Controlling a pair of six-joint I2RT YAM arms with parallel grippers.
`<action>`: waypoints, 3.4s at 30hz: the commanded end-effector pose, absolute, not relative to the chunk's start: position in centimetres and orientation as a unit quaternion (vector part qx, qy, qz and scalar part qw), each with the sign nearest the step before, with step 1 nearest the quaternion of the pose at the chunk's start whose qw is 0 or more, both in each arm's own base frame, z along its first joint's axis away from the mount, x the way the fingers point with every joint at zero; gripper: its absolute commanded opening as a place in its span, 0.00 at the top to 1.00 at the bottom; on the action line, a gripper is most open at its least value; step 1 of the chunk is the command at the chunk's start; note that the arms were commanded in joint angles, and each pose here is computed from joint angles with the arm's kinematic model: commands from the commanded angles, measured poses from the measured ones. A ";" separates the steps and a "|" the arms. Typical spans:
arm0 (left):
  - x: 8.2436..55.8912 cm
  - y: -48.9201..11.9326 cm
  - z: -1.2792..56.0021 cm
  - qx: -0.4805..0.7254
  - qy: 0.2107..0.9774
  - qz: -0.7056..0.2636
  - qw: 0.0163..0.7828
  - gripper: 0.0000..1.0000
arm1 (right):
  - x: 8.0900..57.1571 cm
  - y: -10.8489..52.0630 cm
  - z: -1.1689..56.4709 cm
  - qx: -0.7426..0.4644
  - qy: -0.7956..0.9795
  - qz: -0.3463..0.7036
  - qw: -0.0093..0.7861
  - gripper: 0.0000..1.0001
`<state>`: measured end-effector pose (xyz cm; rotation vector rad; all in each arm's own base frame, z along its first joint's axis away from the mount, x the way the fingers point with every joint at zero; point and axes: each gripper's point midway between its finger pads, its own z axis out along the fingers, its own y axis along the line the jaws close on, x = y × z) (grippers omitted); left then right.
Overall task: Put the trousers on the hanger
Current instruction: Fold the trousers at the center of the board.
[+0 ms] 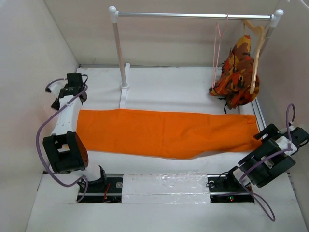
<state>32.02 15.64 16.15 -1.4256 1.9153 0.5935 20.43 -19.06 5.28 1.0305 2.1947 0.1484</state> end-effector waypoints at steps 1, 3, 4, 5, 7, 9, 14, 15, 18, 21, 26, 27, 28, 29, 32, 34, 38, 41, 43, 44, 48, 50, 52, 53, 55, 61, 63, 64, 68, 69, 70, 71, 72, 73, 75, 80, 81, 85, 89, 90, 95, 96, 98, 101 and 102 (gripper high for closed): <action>34.9 11.1 21.3 -0.506 0.743 0.157 0.409 0.26 | 20.6 -20.0 5.5 0.396 0.844 0.030 0.361 0.19; 36.8 4.7 21.4 -0.439 0.782 0.077 0.436 0.34 | 19.9 -19.0 4.8 0.396 0.847 0.033 0.353 0.19; 37.1 1.9 20.9 -0.407 0.801 0.045 0.437 0.51 | 19.6 -19.0 5.2 0.396 0.846 0.024 0.356 0.19; 37.0 -2.7 20.3 -0.349 0.823 -0.001 0.448 0.65 | 19.3 -18.8 5.1 0.396 0.847 0.019 0.353 0.19; 35.9 -8.2 19.3 -0.289 0.848 -0.073 0.438 1.00 | 18.4 -18.3 4.6 0.400 0.852 0.010 0.339 0.19; 33.5 -14.6 18.2 -0.210 0.870 -0.140 0.424 1.00 | 18.3 -17.9 4.2 0.406 0.847 0.017 0.342 0.19; 27.6 -22.5 16.0 -0.111 0.894 -0.200 0.384 1.00 | 20.2 -17.0 2.8 0.414 0.820 0.064 0.391 0.21; 26.7 -23.5 15.7 -0.100 0.897 -0.212 0.375 1.00 | 20.3 -17.2 2.3 0.407 0.826 0.065 0.385 0.24; 24.1 -25.1 13.6 -0.073 0.907 -0.219 0.353 1.00 | 21.2 -17.2 2.9 0.354 0.840 0.077 0.404 0.68; 23.0 -25.0 12.1 -0.075 0.913 -0.221 0.335 1.00 | 21.7 -16.0 7.2 0.290 0.841 0.063 0.452 0.92; 21.3 -24.0 9.4 -0.061 0.922 -0.217 0.313 1.00 | 23.8 -8.4 13.8 0.167 0.847 0.083 0.498 1.00; 21.0 -23.9 9.1 -0.056 0.924 -0.216 0.309 1.00 | 24.0 -7.6 15.4 0.146 0.847 0.076 0.506 1.00; 20.6 -23.6 8.4 -0.050 0.928 -0.212 0.302 1.00 | 23.7 -5.9 15.7 0.116 0.858 0.086 0.493 1.00; 20.2 -23.7 8.0 -0.043 0.930 -0.217 0.294 1.00 | 23.6 -5.5 16.2 0.100 0.861 0.083 0.491 1.00; 19.5 -23.6 6.9 -0.036 0.932 -0.223 0.285 1.00 | 23.9 -2.1 20.2 0.016 0.853 0.100 0.512 1.00; 19.3 -23.8 6.5 -0.034 0.933 -0.226 0.278 1.00 | 24.0 -0.3 22.9 -0.008 0.839 0.110 0.533 1.00; 19.3 -24.2 6.4 -0.028 0.931 -0.235 0.277 1.00 | 22.7 4.8 25.6 -0.060 0.815 0.168 0.552 1.00; 19.2 -24.9 6.1 -0.019 0.931 -0.242 0.274 1.00 | 21.9 8.4 27.7 -0.069 0.795 0.220 0.560 1.00; 19.0 -25.7 5.8 -0.010 0.931 -0.243 0.270 1.00 | 21.6 10.7 29.6 -0.078 0.776 0.257 0.571 1.00; 19.0 -25.9 5.8 -0.005 0.931 -0.243 0.272 1.00 | 21.4 11.6 31.1 -0.086 0.764 0.271 0.580 1.00; 18.3 -26.3 3.9 0.007 0.939 -0.220 0.265 1.00 | 21.4 15.1 36.1 -0.113 0.734 0.301 0.599 1.00; 17.5 -26.4 2.4 0.012 0.946 -0.204 0.250 1.00 | 21.2 18.1 37.3 -0.144 0.729 0.321 0.587 1.00; 17.3 -26.6 1.7 0.012 0.947 -0.205 0.247 1.00 | 21.9 19.4 39.7 -0.140 0.721 0.313 0.602 1.00; 17.2 -26.7 1.5 0.009 0.948 -0.206 0.244 1.00 | 21.4 20.7 40.3 -0.154 0.716 0.323 0.600 1.00; 17.1 -27.0 1.1 0.009 0.948 -0.207 0.243 1.00 | 21.9 21.6 42.5 -0.162 0.699 0.331 0.612 1.00; 15.4 -29.2 0.8 0.034 0.949 -0.213 0.231 1.00 | 23.8 21.8 46.7 -0.170 0.668 0.332 0.644 1.00; 14.6 -30.9 1.0 0.052 0.947 -0.216 0.230 1.00 | 24.4 20.3 48.9 -0.165 0.653 0.322 0.665 1.00; 14.3 -31.6 1.0 0.060 0.947 -0.218 0.229 1.00 | 24.7 19.9 48.8 -0.165 0.655 0.317 0.666 1.00; 12.9 -35.7 1.4 0.103 0.942 -0.228 0.225 1.00 | 24.8 17.7 52.1 -0.165 0.632 0.307 0.693 1.00; 12.6 -36.1 0.4 0.115 0.945 -0.215 0.218 1.00 | 24.7 17.7 52.5 -0.171 0.626 0.311 0.694 1.00; 12.5 -38.2 1.6 0.130 0.938 -0.230 0.226 1.00 | 25.0 16.9 52.9 -0.165 0.625 0.302 0.700 1.00; 12.7 -39.0 1.7 0.133 0.937 -0.232 0.227 1.00 | 24.9 16.6 53.3 -0.165 0.621 0.301 0.704 1.00; 12.2 -39.5 0.8 0.144 0.939 -0.222 0.220 1.00 | 24.5 16.5 54.0 -0.171 0.614 0.305 0.708 1.00; 12.7 -41.2 2.0 0.147 0.933 -0.236 0.227 1.00 | 24.8 16.2 54.3 -0.170 0.612 0.300 0.711 1.00; 12.8 -41.5 2.2 0.149 0.935 -0.223 0.231 1.00 | 24.6 16.5 54.6 -0.185 0.609 0.308 0.708 1.00; 16.1 -38.0 6.8 0.089 0.924 -0.197 0.314 1.00 | 25.3 19.1 52.9 -0.220 0.618 0.324 0.682 1.00; 17.2 -36.4 9.5 0.062 0.918 -0.210 0.332 1.00 | 25.4 19.6 52.6 -0.224 0.619 0.328 0.678 1.00; 21.3 -27.2 14.5 -0.058 0.896 -0.176 0.403 0.96 | 25.8 22.5 51.8 -0.247 0.616 0.346 0.663 1.00; 25.5 -15.4 24.1 -0.208 0.822 -0.159 0.505 0.79 | 26.2 26.4 51.6 -0.271 0.609 0.369 0.647 1.00; 25.4 -12.8 28.1 -0.235 0.786 -0.182 0.542 0.75 | 27.0 27.9 50.7 -0.276 0.615 0.372 0.637 1.00; 25.0 -2.7 41.2 -0.325 0.678 -0.142 0.645 0.67 | 25.9 36.7 49.3 -0.327 0.596 0.424 0.599 1.00; 24.7 -2.1 42.0 -0.330 0.675 -0.133 0.646 0.67 | 25.6 38.2 49.5 -0.337 0.586 0.436 0.594 1.00; 23.0 -0.4 46.4 -0.351 0.633 -0.143 0.675 0.66 | 24.9 43.6 46.6 -0.360 0.585 0.464 0.559 1.00; 20.6 1.7 50.1 -0.369 0.588 -0.151 0.704 0.66 | 22.3 51.0 43.3 -0.392 0.570 0.512 0.509 1.00; 20.1 2.2 50.6 -0.373 0.583 -0.148 0.707 0.66 | 21.3 52.8 42.4 -0.403 0.565 0.524 0.494 1.00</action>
